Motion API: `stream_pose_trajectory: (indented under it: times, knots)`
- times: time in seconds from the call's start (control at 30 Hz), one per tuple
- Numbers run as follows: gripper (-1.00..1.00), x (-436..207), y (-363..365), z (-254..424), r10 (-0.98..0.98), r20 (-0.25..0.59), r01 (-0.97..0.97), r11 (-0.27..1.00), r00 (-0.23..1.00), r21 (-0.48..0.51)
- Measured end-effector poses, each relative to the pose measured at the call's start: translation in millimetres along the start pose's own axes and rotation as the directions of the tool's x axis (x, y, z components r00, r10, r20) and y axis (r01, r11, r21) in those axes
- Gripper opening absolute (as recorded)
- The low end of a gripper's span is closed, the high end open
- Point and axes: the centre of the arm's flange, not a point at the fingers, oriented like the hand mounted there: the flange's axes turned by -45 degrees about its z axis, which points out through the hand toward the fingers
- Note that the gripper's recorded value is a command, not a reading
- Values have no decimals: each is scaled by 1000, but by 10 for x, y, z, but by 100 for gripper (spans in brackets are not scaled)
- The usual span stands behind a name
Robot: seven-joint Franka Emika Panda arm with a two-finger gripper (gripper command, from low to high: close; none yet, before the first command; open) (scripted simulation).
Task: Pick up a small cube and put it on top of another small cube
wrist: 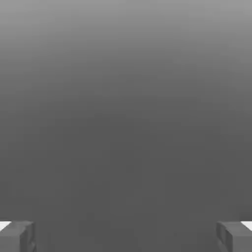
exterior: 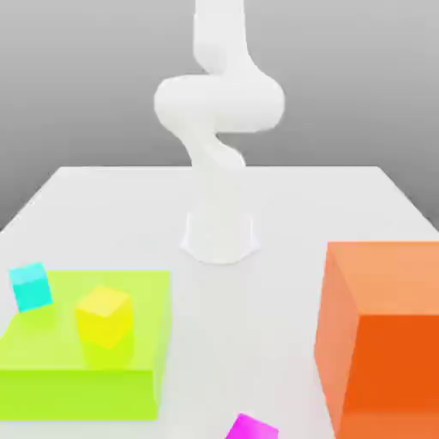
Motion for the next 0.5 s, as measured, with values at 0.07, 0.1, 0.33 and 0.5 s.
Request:
stream_pose_trajectory:
  times: [0.07,0.1,0.33,0.5]
  knots:
    - [0,58,-277,316,-152,34,152,988,988,-1]
    - [0,69,-423,478,-229,51,229,973,972,5]
    - [0,-126,-1531,1545,-715,98,704,698,692,132]
    - [0,-525,-2361,2156,-931,19,899,358,365,254]
